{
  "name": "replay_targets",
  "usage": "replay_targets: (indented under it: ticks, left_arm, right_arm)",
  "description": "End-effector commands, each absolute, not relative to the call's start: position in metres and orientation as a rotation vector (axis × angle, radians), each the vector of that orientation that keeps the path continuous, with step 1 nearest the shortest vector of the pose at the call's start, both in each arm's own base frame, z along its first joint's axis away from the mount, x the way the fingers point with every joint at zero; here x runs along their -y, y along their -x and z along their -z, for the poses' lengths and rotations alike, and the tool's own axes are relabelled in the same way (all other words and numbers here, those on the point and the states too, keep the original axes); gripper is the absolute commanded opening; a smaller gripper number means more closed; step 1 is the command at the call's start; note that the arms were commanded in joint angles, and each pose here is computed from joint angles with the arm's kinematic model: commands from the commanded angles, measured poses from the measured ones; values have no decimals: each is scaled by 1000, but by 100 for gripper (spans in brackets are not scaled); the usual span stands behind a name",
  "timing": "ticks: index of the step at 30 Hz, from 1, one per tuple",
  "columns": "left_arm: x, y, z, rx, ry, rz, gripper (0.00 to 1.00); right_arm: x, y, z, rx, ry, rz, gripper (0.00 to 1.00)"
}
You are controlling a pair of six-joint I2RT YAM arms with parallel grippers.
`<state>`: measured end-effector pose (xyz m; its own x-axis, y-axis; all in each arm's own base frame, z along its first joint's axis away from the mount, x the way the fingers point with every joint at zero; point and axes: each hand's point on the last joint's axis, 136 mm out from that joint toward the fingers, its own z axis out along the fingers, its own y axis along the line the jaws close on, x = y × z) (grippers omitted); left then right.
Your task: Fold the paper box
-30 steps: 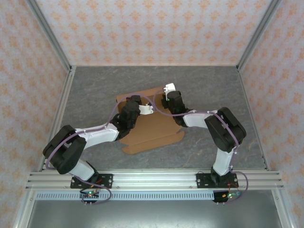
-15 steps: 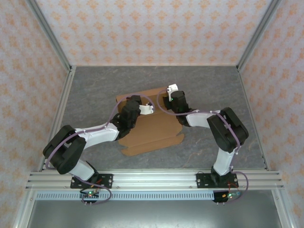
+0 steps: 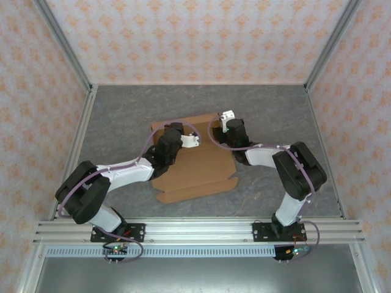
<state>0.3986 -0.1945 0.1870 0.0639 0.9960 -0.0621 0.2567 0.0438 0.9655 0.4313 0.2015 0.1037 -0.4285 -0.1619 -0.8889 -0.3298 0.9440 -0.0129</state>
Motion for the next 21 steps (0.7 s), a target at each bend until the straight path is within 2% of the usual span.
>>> replay_targets:
  ticks: [1,9,16,21]
  left_arm:
    - [187,-405,-205,-1392,-1311,-1032,0]
    - [187,-406,-205,-1391,-1306,-1037,0]
    - [187,-405,-205,-1391,-1306,-1030,0]
    - [187,-404,-206,-1390,-1302,-1024,0]
  right_arm:
    - [-203,-423,-111,-2029,354,-273,59]
    - [-210,-418,-102,-2060,379,-330,63]
    - [-206,-431,-97,-2074,346,-266,46]
    - [-207,-439,-99,-2065,321,-261,42]
